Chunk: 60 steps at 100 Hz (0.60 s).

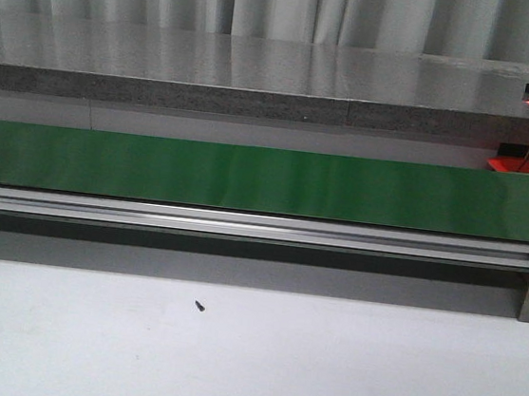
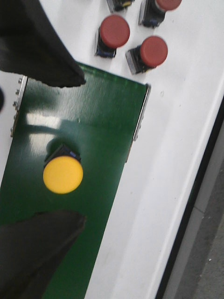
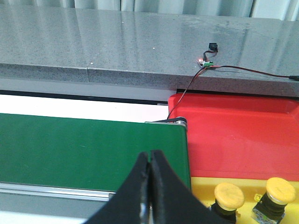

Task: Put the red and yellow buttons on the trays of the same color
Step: 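Carry the yellow button onto the belt end and open the left gripper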

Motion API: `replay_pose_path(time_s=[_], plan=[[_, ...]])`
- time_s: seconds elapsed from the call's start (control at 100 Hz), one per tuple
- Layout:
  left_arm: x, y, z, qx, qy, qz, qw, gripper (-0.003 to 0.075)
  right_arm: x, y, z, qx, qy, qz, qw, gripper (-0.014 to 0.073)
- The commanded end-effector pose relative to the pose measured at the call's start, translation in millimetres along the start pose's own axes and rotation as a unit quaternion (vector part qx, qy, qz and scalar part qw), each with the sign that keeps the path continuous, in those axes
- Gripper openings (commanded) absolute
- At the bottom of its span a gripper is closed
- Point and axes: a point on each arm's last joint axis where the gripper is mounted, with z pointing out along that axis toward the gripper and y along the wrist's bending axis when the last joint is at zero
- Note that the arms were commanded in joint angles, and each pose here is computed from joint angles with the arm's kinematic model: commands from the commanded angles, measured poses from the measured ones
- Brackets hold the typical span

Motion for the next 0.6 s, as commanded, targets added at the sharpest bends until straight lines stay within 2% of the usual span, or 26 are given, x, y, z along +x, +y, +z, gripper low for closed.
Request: replay_pose_path(time_s=[0.0, 0.37, 0.59], plan=[[-10, 6, -36, -0.014, -0.067, -0.004, 0.998, 0.0535, -14, -2, -1, 0.014, -0.042, 0.0, 0.999, -0.0068], [-6, 68, -59, -0.1, -0.075, -0.066, 0.99, 0.0535, -14, -2, -1, 0.014, -0.042, 0.0, 0.999, -0.0068], [-7, 97, -43, -0.124, -0.06, -0.098, 0.986, 0.0535, -14, -2, -1, 0.014, -0.042, 0.0, 0.999, -0.0068]])
